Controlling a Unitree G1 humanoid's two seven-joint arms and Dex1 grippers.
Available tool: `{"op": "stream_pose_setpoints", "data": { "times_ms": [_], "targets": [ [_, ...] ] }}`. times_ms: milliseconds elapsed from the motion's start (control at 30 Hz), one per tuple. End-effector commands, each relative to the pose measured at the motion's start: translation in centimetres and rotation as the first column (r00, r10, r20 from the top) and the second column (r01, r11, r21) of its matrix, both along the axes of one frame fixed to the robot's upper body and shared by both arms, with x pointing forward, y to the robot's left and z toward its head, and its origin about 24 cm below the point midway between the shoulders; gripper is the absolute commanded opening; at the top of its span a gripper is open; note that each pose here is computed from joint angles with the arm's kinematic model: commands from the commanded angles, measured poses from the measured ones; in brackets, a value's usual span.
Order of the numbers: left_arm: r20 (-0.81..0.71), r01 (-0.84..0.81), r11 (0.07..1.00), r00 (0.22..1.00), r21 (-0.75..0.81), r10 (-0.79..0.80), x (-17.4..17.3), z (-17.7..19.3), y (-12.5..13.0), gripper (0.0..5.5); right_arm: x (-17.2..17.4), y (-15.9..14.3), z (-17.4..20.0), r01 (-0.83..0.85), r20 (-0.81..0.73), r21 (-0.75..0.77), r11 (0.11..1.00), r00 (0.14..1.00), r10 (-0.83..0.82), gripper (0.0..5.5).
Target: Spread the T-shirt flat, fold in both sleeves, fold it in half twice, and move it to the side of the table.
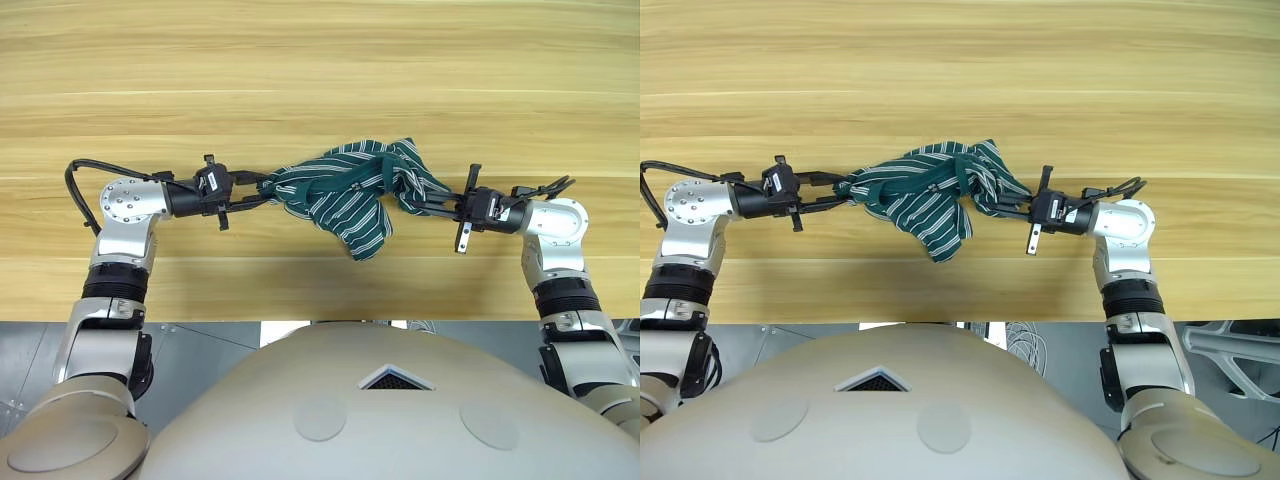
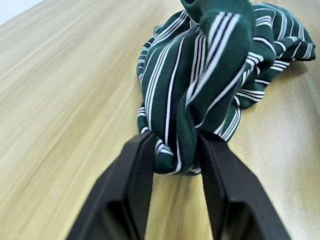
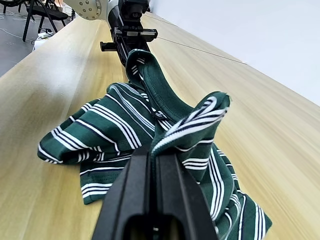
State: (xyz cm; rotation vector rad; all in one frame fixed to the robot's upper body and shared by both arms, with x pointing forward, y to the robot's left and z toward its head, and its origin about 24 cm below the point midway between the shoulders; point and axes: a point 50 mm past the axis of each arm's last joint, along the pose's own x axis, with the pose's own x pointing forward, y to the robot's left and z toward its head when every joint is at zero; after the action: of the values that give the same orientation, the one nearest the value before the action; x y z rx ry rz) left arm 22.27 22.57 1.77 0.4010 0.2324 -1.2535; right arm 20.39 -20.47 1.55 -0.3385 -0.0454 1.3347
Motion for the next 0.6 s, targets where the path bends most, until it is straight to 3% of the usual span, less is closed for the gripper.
{"op": "stream_pose_setpoints", "data": {
  "times_ms": [33, 167, 367, 467, 600],
  "targets": [
    [0.016, 0.025, 0.998, 1.000, 0.063, -0.026, 0.2, 0.5, 0.4, 0.67, 0.5, 0.1, 0.7, -0.011, 0.038, -0.012, 1.000, 0.999, 0.011, 0.00],
    [0.005, 0.033, 0.994, 0.999, 0.101, -0.034, -0.1, 0.3, 0.7, 0.03, 0.7, 0.1, 1.0, -0.007, 0.055, -0.005, 1.000, 0.998, 0.007, 0.00],
    [0.050, 0.036, 0.992, 0.998, 0.125, -0.042, -0.4, 0.3, 0.6, 0.03, 1.2, 0.2, 1.7, 0.004, 0.081, 0.023, 1.000, 0.997, -0.006, 0.00],
    [0.196, -0.017, 0.999, 0.980, 0.036, 0.010, 1.2, 2.3, 0.0, 0.03, 2.9, 0.2, 2.8, 0.071, 0.141, 0.031, 0.997, 0.987, -0.075, 0.00],
    [0.391, -0.163, 0.957, 0.886, -0.239, 0.249, 5.5, 7.2, -0.7, 0.03, 9.2, 1.4, 9.1, 0.207, 0.363, 0.113, 0.972, 0.902, -0.234, 0.00]
  ]
}}
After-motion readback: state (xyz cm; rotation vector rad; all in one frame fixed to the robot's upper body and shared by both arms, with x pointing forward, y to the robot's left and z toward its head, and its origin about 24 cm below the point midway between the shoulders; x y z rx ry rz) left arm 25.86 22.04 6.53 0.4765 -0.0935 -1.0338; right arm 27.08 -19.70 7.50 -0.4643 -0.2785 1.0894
